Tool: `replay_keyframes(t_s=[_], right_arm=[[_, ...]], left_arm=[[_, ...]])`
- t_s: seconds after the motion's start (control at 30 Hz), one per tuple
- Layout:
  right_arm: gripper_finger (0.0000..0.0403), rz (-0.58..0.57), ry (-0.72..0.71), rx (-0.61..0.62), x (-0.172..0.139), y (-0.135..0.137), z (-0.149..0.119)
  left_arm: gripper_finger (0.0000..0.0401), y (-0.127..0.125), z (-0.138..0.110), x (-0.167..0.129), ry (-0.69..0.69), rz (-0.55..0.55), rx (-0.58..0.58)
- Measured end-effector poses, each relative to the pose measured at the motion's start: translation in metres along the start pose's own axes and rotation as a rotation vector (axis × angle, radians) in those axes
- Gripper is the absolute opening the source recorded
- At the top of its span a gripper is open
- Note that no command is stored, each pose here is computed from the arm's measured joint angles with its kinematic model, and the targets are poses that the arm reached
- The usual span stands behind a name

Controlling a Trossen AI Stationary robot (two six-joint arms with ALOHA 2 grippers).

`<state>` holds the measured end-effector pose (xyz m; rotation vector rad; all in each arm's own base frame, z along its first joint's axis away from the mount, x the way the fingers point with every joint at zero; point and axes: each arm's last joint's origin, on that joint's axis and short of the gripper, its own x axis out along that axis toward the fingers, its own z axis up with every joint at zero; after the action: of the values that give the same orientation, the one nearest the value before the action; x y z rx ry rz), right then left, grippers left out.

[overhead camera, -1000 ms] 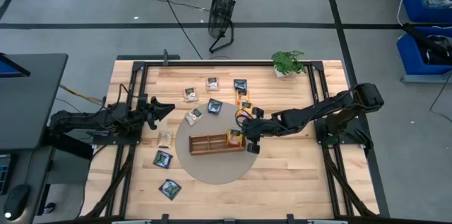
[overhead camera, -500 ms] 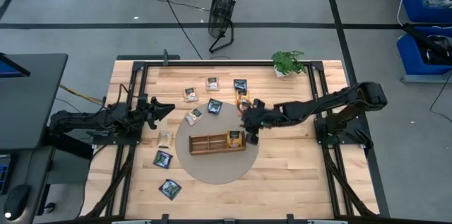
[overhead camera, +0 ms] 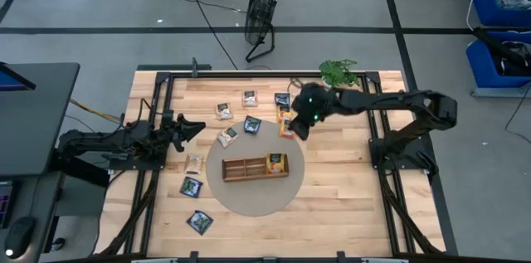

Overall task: Pick & Place Tea
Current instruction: Put the orange tea bag into the right section of the wooden organizer

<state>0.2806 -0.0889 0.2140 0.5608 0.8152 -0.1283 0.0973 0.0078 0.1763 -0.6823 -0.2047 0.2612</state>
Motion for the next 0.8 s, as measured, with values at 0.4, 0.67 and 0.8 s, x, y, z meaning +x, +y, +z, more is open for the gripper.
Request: replay_keyframes(t_s=[0.4, 0.67, 0.8], right_arm=[[0.0191, -0.078, 0.087, 0.389, -0.002, -0.073, -0.002], [0.0263, -0.096, 0.2, 0.456, 0.03, -0.094, -0.016], [0.0279, -0.093, 0.222, 0.462, 0.043, -0.101, -0.02]], left_arm=[[0.006, 0.001, 0.001, 0.0, -0.02, 0.025, 0.0], [0.006, 0.0, 0.001, 0.0, -0.031, 0.027, -0.003], [0.006, 0.0, 0.002, 0.0, -0.034, 0.024, -0.005]])
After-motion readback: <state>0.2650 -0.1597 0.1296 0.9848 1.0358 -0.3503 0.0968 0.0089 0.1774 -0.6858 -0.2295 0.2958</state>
